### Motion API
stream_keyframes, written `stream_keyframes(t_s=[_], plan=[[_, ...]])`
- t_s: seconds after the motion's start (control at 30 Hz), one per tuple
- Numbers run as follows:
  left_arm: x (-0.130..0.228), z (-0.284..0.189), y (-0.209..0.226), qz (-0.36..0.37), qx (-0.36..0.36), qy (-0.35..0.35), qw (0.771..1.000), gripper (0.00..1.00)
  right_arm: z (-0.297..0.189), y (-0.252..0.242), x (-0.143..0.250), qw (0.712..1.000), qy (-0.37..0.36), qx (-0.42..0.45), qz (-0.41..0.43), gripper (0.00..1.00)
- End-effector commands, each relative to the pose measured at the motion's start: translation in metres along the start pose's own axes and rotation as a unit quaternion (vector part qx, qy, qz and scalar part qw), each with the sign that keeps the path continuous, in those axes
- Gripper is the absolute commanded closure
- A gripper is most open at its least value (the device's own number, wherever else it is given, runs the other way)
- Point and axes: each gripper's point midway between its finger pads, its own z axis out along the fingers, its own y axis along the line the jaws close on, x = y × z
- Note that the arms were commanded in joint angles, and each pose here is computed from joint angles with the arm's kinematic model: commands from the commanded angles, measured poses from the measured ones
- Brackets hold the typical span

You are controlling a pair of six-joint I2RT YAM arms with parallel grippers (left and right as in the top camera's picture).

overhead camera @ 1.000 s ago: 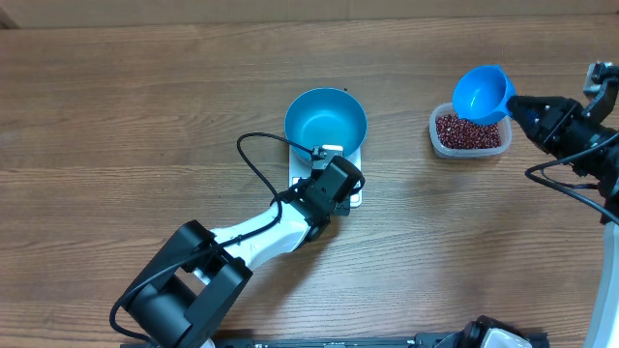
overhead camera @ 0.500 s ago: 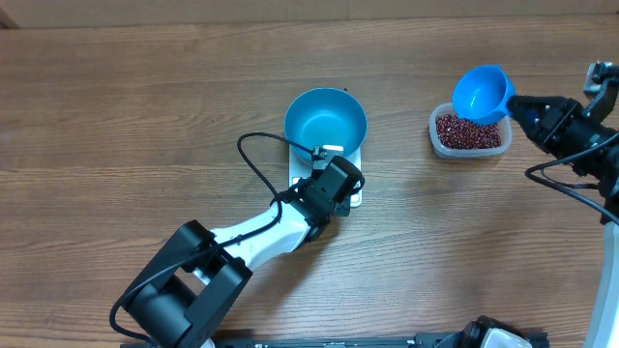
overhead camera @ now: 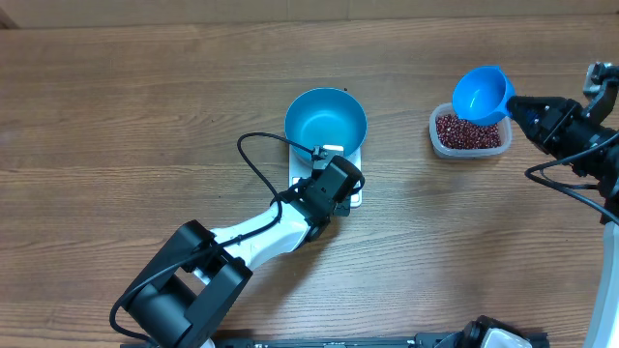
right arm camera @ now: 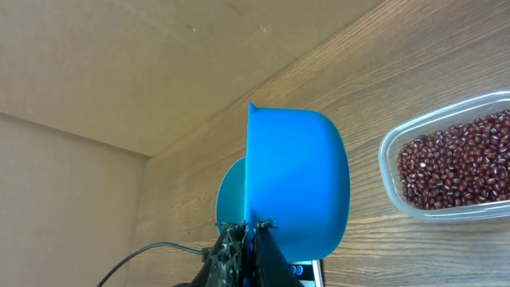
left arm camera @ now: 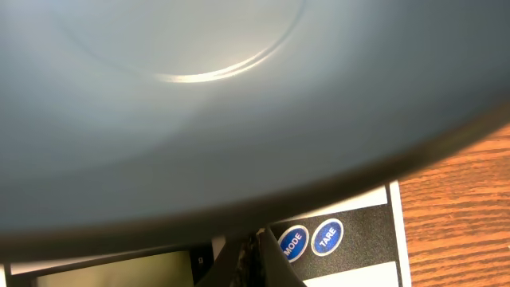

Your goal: Scoop item into bowl and weigh 150g on scale

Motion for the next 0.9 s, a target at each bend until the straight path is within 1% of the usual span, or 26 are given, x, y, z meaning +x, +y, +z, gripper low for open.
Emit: stream_keyframes(t_s=[0.0, 0.33, 0.87], plan=[[0.0068, 0.0016, -0.0017, 0.016, 0.007, 0.010, 1.000, 0.96, -0.0048, 0.0028, -0.0060, 1.000, -0.011, 0.001, -0.008, 0.96], [0.0040, 0.0017, -0.0036, 0.020, 0.011, 0.005, 1.000, 0.96, -0.0048, 0.0024, -0.0051, 1.000, -0.009, 0.001, -0.007, 0.96], [0.0136, 0.0037, 0.0016, 0.022, 0.001, 0.024, 0.999, 0.96, -0.0048, 0.0021, -0.0042, 1.000, -0.008, 0.002, -0.004, 0.96]])
